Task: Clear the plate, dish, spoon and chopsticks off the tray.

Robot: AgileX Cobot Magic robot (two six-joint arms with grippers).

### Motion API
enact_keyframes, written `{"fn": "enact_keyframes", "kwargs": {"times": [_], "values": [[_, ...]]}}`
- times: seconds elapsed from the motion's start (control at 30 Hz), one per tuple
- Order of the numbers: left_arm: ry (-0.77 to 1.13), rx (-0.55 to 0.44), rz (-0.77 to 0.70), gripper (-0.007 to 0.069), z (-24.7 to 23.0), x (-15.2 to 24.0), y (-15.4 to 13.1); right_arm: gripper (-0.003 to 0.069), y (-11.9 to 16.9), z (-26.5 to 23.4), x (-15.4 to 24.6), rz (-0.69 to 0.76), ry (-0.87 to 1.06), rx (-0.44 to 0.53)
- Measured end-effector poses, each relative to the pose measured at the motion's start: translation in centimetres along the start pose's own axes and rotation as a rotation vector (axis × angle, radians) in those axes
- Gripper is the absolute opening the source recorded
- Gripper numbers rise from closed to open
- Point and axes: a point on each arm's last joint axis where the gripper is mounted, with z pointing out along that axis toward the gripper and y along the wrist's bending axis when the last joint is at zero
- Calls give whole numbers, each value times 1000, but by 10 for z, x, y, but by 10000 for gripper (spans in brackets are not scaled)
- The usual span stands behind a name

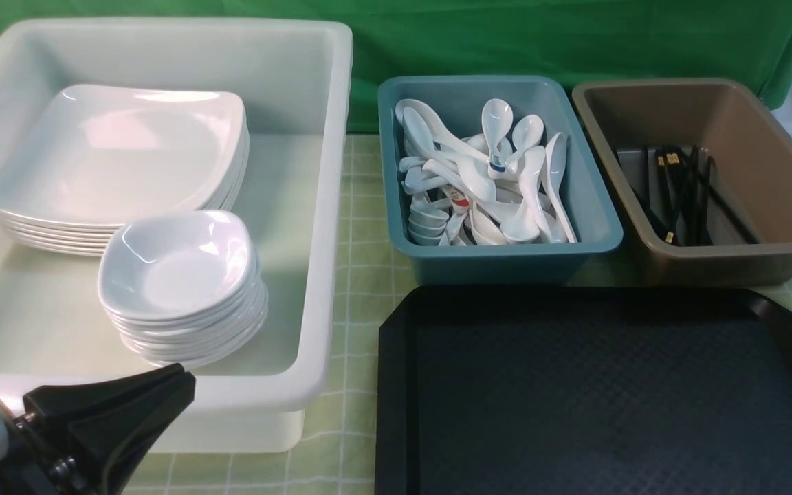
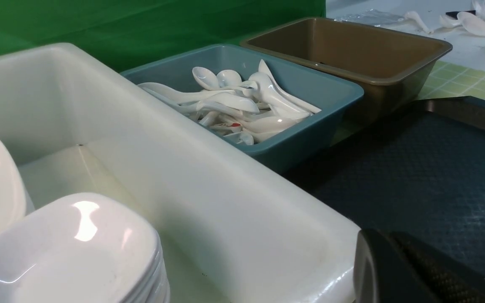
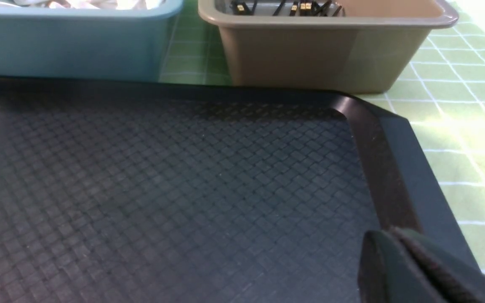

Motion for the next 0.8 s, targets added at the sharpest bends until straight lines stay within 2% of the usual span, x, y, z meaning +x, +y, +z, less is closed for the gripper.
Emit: {"fn": "enact_keyframes", "kwargs": {"times": [0.33, 0.43, 0.47, 0.5, 0.53, 0.6, 0.63, 0.8], "values": [[-14, -2, 19, 12, 0, -1, 0, 82, 0, 0, 0, -1, 0, 0], [-84, -44, 27, 11, -5, -2, 4, 91, 0, 0, 0, -1, 0, 0], [-154, -135, 24, 4, -12, -1, 12, 95, 0, 0, 0, -1, 0, 0], [-154, -135, 24, 4, -12, -1, 12, 95, 0, 0, 0, -1, 0, 0], [-213, -232, 17, 2, -23, 1, 20, 99, 0, 0, 0, -1, 0, 0], [-236, -308, 12, 2, -30, 5, 24, 101, 0, 0, 0, -1, -2, 0], [-259, -407, 7, 2, -41, 13, 27, 106, 0, 0, 0, -1, -3, 0], [-216, -619, -77, 2, -55, 51, 30, 114, 0, 0, 0, -1, -3, 0]]}}
